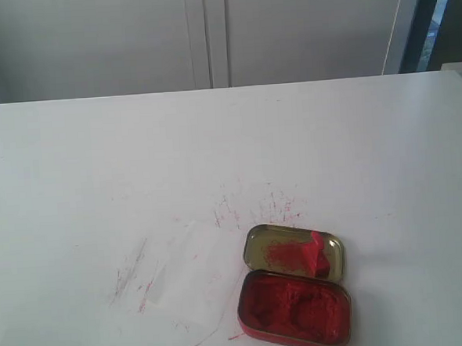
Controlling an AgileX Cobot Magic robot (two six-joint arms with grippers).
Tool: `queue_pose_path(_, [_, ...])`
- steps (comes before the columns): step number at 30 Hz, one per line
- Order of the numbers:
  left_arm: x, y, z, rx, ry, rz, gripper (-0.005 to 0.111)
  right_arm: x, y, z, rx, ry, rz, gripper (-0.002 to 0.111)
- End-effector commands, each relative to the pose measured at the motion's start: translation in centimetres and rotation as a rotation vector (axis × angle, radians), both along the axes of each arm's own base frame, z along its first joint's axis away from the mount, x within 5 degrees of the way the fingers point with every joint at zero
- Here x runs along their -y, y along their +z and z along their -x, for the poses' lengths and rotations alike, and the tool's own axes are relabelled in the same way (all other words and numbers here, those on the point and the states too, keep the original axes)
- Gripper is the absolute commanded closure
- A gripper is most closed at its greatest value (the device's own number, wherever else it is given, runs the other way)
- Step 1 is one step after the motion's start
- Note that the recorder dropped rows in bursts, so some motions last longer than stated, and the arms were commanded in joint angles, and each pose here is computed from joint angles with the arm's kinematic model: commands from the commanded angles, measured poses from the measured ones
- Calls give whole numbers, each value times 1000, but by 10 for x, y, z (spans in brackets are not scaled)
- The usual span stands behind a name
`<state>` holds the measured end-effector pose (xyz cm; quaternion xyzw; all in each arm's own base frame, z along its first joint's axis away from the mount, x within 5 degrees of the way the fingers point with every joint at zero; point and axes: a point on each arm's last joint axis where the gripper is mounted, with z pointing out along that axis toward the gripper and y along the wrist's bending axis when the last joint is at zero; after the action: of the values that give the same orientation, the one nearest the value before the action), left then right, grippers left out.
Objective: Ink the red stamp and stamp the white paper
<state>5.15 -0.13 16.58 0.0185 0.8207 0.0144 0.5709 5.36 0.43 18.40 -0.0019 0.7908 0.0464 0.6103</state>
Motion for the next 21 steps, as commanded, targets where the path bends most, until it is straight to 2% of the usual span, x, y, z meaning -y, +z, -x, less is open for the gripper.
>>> queue_pose_path(1, [0,1,0,-4,2,-1,107,0,-1,0,5,-7,0,108])
queue_pose_path(11, [0,1,0,-4,2,-1,107,0,0,0,23,-7,-1,108])
queue_pose_path(21, [0,1,0,-4,2,-1,107,0,28,-2,329,-9,-24,108])
